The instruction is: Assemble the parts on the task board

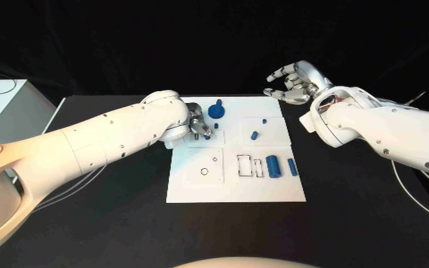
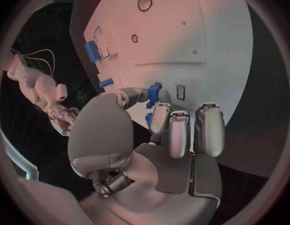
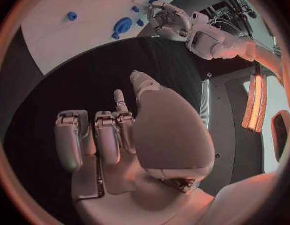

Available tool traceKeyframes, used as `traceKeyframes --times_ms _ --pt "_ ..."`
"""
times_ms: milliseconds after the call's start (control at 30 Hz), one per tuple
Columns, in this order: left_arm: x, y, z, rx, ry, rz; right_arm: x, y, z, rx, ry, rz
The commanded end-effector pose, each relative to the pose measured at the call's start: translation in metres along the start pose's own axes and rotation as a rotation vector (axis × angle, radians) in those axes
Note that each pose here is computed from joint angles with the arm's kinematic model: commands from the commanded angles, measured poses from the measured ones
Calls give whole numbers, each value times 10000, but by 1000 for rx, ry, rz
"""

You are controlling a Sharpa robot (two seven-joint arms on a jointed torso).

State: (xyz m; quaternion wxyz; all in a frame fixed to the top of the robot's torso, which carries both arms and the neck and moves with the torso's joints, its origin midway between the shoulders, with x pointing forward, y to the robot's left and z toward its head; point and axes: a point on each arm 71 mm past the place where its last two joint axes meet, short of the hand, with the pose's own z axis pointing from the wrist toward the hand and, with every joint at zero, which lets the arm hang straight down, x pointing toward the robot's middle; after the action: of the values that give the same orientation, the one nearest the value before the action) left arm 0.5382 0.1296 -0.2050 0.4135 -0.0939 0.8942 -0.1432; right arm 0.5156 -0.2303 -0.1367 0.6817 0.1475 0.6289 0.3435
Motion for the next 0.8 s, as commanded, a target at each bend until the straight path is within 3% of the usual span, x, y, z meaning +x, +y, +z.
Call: traceKeyframes --times_ms 33,800 --pt "108 -45 14 12 50 33 1 10 -3 -11 5 -7" --pt "99 -41 17 8 30 41 -3 9 -8 -12 4 -7"
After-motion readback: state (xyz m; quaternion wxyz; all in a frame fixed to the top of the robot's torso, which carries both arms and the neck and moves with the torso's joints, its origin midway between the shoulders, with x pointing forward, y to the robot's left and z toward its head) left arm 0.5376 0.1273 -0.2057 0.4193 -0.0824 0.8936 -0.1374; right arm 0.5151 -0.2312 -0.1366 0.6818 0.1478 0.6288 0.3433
